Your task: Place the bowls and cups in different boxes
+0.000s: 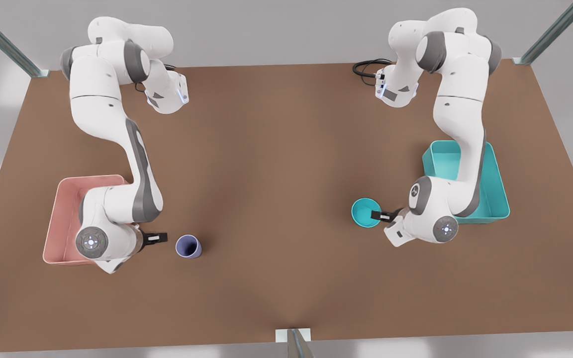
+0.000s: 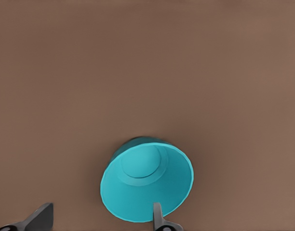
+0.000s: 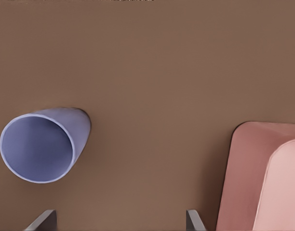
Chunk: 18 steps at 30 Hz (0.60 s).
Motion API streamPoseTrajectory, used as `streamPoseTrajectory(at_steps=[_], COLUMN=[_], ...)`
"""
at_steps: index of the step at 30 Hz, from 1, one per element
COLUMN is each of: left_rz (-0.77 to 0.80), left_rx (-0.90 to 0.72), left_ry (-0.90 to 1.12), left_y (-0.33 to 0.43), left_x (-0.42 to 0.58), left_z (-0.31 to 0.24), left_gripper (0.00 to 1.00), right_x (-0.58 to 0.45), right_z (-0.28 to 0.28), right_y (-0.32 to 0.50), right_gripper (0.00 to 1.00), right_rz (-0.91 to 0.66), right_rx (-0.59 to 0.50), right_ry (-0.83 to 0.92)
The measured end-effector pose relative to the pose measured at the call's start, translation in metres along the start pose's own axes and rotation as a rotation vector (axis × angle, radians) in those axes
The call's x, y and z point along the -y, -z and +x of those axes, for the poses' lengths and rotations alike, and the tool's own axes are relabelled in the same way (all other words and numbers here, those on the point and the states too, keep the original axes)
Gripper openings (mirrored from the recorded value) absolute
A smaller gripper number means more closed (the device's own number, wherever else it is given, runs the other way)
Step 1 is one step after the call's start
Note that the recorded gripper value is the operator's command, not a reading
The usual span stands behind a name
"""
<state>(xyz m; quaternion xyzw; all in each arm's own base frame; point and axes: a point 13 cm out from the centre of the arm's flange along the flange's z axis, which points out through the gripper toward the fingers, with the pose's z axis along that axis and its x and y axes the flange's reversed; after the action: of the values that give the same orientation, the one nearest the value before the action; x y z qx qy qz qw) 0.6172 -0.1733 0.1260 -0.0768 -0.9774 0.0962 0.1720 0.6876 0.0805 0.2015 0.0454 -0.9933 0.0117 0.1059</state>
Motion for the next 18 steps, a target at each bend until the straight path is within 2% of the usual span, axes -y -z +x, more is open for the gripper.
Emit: streamPoseTrajectory(at_steps=[3, 8, 10, 11, 13, 14, 16, 18], left_rz=[0.021, 0.014, 0.009, 0.008, 0.007, 0.008, 0.017, 0.023], left_rx=[0.037, 0.003, -0.01, -0.015, -0.02, -0.02, -0.019, -0.015], left_ry=[0.03, 0.046, 0.042, 0.041, 0.042, 0.044, 0.051, 0.057], left_y=[-0.012, -0.042, -0.051, -0.055, -0.06, -0.061, -0.061, -0.06], left_x=[-0.008, -0.015, -0.014, -0.013, -0.012, -0.012, -0.011, -0.01], left_z=[-0.012, -0.004, -0.002, -0.002, -0.002, -0.002, -0.003, -0.004], left_gripper=[1.0, 1.0, 0.94, 0.89, 0.46, 0.34, 0.21, 0.21], right_x=[-0.016, -0.027, -0.028, -0.029, -0.031, -0.031, -0.033, -0.034], right_z=[-0.014, -0.029, -0.033, -0.034, -0.035, -0.035, -0.034, -0.034], right_y=[-0.018, -0.033, -0.041, -0.045, -0.05, -0.052, -0.057, -0.061], right_gripper=[1.0, 1.0, 1.0, 1.0, 1.0, 1.0, 1.0, 1.0], right_rz=[-0.022, -0.039, -0.041, -0.042, -0.044, -0.044, -0.044, -0.042], right_rx=[0.026, 0.067, 0.072, 0.073, 0.073, 0.073, 0.07, 0.067], right_ry=[-0.027, -0.072, -0.087, -0.095, -0.105, -0.11, -0.118, -0.124])
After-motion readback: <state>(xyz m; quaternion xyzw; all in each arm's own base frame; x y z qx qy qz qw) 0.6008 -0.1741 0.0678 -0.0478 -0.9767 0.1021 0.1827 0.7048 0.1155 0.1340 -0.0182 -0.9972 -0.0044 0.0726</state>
